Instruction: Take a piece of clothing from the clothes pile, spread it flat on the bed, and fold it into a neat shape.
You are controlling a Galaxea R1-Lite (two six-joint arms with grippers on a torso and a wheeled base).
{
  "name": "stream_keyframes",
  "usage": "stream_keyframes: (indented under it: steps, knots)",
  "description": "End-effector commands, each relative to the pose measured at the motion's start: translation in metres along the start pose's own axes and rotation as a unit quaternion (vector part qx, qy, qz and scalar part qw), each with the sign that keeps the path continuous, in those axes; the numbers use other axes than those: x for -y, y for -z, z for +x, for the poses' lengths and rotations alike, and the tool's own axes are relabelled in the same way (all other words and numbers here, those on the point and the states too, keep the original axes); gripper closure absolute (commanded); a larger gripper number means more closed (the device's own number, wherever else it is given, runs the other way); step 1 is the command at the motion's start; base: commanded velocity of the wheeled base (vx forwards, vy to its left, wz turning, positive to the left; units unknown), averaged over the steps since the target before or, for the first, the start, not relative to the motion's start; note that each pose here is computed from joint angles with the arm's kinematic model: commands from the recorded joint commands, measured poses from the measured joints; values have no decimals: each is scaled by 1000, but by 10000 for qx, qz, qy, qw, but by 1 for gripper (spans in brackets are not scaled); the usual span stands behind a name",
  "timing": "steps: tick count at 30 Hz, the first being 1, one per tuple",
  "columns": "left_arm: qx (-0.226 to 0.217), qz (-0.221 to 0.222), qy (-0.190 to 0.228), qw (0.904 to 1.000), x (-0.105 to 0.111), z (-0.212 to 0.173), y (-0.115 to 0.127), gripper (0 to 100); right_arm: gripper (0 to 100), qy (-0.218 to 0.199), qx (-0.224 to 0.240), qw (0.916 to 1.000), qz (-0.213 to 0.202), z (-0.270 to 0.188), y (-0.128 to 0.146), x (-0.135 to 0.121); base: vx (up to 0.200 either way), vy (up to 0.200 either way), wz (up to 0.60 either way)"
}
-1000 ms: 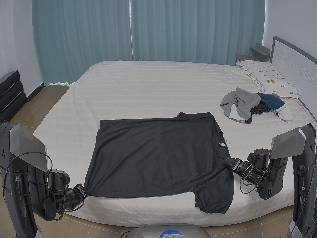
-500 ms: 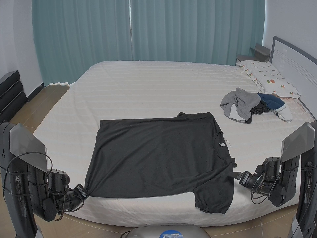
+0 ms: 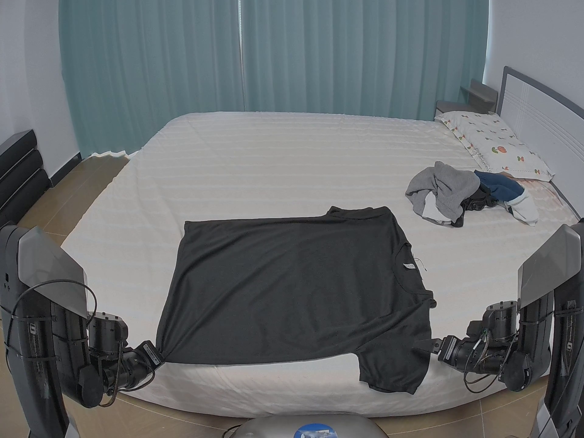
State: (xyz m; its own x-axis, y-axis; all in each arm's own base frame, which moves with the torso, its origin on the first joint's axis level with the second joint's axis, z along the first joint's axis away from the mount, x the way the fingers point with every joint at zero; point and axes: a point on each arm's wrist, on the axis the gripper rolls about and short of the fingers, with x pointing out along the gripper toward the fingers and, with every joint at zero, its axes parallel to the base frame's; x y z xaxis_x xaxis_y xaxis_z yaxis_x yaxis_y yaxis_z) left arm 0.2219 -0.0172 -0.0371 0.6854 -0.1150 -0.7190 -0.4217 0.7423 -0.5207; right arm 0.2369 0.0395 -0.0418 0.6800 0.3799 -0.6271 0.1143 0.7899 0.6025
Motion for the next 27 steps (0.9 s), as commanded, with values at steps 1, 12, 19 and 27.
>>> stream_keyframes:
  steps: [1, 12, 19, 27]
  knots:
    - [-6, -7, -9, 10000, 0, 0, 0, 100, 0, -57, 27, 10000, -55, 10, 0, 0, 0, 0, 0]
    - [-16, 6, -11, 10000, 0, 0, 1, 100, 0, -263, 73, 9996, -2, 17, 0, -12, 0, 0, 0]
    - [-16, 6, -11, 10000, 0, 0, 1, 100, 100, -121, 144, 9998, 27, 18, 1, -12, 0, 0, 0]
    - [-5, 6, -11, 10000, 0, 0, 0, 100, 100, 210, 314, 9992, 101, 15, 2, -7, 0, 0, 0]
